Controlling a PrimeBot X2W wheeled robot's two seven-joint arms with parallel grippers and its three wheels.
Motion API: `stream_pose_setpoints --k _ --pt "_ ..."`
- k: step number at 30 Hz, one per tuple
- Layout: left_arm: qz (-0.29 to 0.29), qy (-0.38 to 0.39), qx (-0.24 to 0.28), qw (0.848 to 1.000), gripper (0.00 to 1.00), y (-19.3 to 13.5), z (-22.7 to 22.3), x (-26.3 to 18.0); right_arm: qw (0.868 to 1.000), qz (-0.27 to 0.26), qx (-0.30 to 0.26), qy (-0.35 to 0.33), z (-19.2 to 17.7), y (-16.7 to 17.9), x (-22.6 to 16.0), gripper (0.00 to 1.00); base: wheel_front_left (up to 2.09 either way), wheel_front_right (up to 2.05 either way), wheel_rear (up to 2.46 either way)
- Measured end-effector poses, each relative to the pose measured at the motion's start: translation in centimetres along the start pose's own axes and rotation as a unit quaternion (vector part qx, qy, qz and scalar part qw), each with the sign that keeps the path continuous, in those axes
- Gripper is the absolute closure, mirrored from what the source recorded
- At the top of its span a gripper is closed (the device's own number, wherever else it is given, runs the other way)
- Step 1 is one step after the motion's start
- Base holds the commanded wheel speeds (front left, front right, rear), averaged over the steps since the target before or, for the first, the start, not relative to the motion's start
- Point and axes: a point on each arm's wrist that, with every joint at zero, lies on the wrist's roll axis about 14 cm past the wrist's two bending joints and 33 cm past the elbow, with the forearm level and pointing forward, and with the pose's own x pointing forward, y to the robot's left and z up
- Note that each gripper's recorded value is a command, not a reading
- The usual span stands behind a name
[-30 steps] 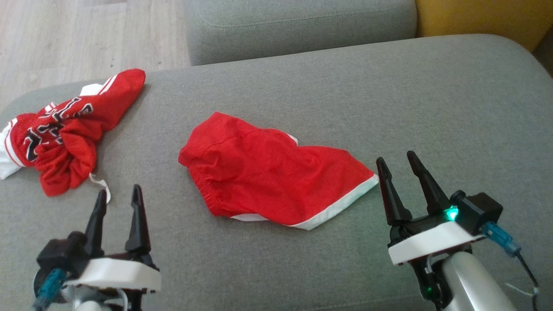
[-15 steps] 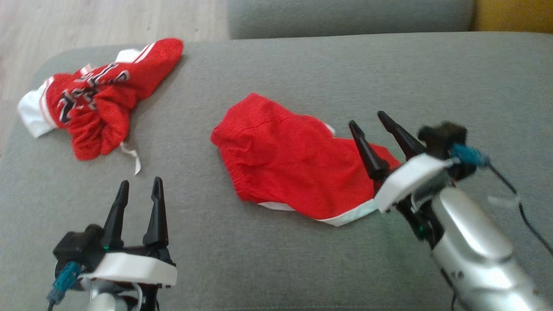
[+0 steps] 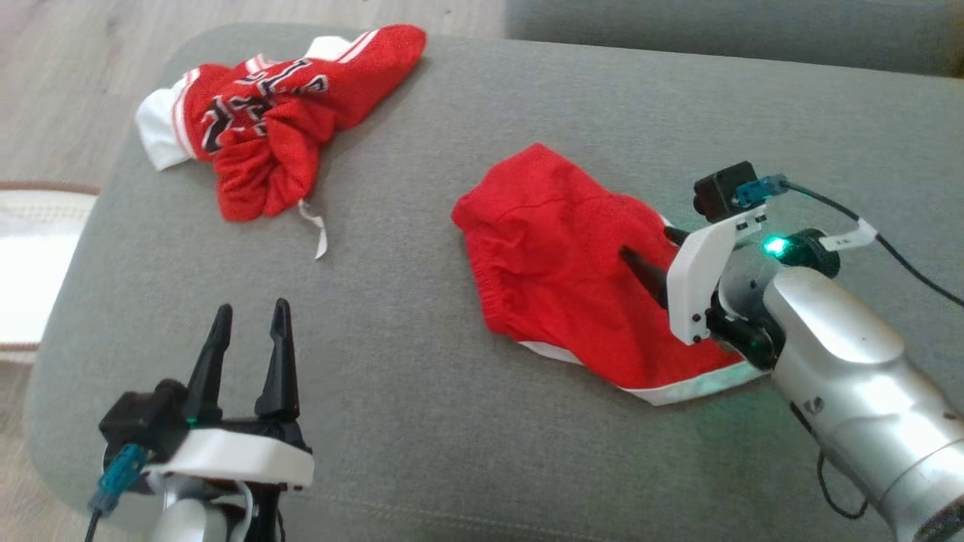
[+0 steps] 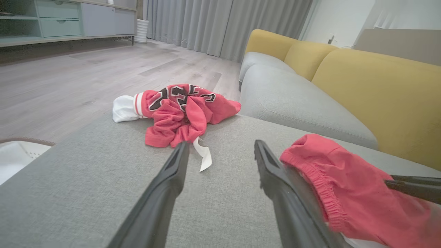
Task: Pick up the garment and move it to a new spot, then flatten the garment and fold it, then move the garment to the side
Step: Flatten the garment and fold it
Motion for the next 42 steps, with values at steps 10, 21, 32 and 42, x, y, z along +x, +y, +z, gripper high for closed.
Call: stream_pose_setpoints --k 10,21,32,42 --pt "0.034 0.003 0.003 0.999 0.0 2.2 0.0 -0.9 0.996 0.012 0.011 0.09 -2.3 0.1 1.4 1.0 0.0 0.0 0.0" --pt "0.037 0.008 0.006 0.999 0.0 2.4 -0.3 -0.9 0.998 -0.026 0.046 0.018 2.4 -4.1 1.6 1.0 0.0 0.0 0.0" --pt "0.03 0.022 0.008 0.999 0.0 1.9 -1.2 0.0 0.994 -0.073 0.079 -0.012 2.8 -8.1 1.9 0.4 0.0 0.0 0.0" --pt "-0.018 0.012 0.007 1.0 0.0 -0.7 -0.9 1.3 0.98 -0.082 0.064 -0.173 7.2 -7.1 -2.4 0.0 0.0 0.0 0.0"
